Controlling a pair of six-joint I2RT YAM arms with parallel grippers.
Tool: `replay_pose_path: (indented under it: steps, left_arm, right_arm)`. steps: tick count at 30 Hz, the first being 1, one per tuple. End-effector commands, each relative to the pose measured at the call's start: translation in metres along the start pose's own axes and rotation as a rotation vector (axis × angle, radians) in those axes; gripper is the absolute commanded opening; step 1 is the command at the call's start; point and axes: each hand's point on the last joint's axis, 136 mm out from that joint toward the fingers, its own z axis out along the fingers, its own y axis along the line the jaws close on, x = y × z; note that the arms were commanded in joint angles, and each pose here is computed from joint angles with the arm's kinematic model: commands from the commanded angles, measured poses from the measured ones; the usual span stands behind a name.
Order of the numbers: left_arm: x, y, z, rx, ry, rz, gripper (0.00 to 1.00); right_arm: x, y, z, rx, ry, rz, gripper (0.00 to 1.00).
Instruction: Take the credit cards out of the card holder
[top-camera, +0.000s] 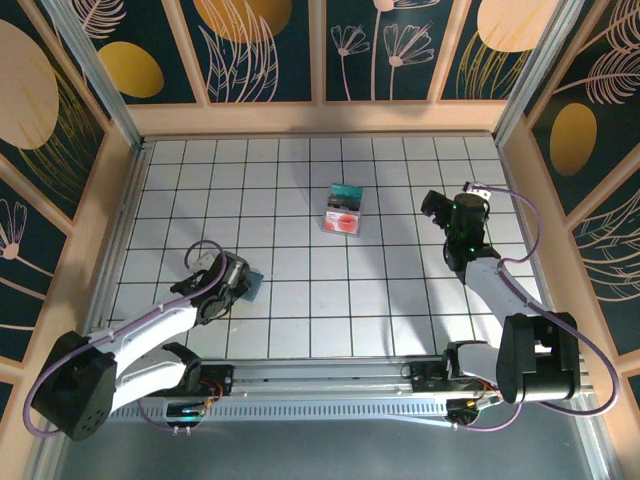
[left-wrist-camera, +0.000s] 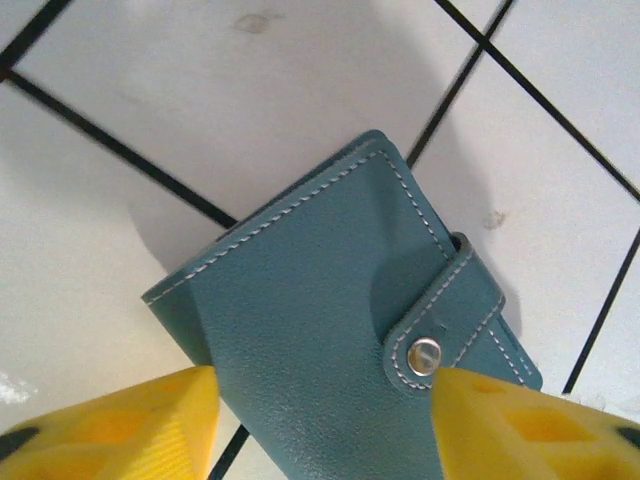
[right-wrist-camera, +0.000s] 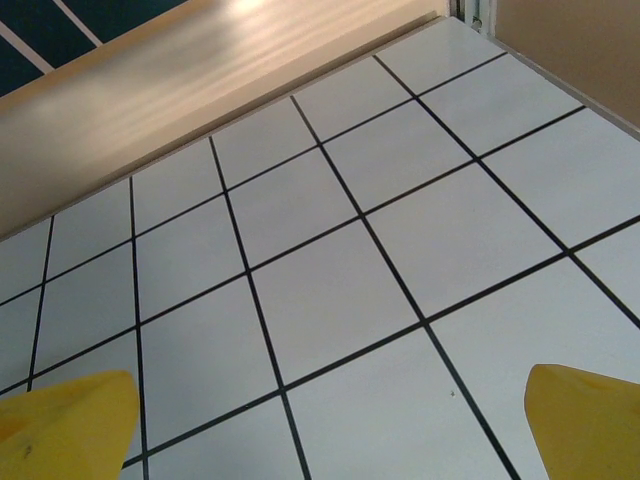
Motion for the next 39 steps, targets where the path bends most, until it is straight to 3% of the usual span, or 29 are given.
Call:
replay_pose_path:
  steps: [1,9,21,39]
  left_arm:
    - [0.007,-0.011,-0.002,0.010,0.082,0.100,0.67]
    - [0.015,-0.029,0.011,0.039,0.152,0.179,0.99]
    - [-0.008,-0.039,0.023,-0.114,0.122,0.164,0.99]
    - [-0.021,-0.036,0.051,-0.211,0.127,0.267,0.99]
  right_arm:
    - [-0.012,0.005,-0.006,-0.006,-0.037,0.026,0.99]
    - [-0.008,0.005,-0.005,-0.010,-0.029,0.023,0.99]
    - [0.005,0.020,-0.001,-0.064,0.005,-0.007,0.99]
    - [0.020,0.044,0.008,-0.118,0.046,-0.060,0.99]
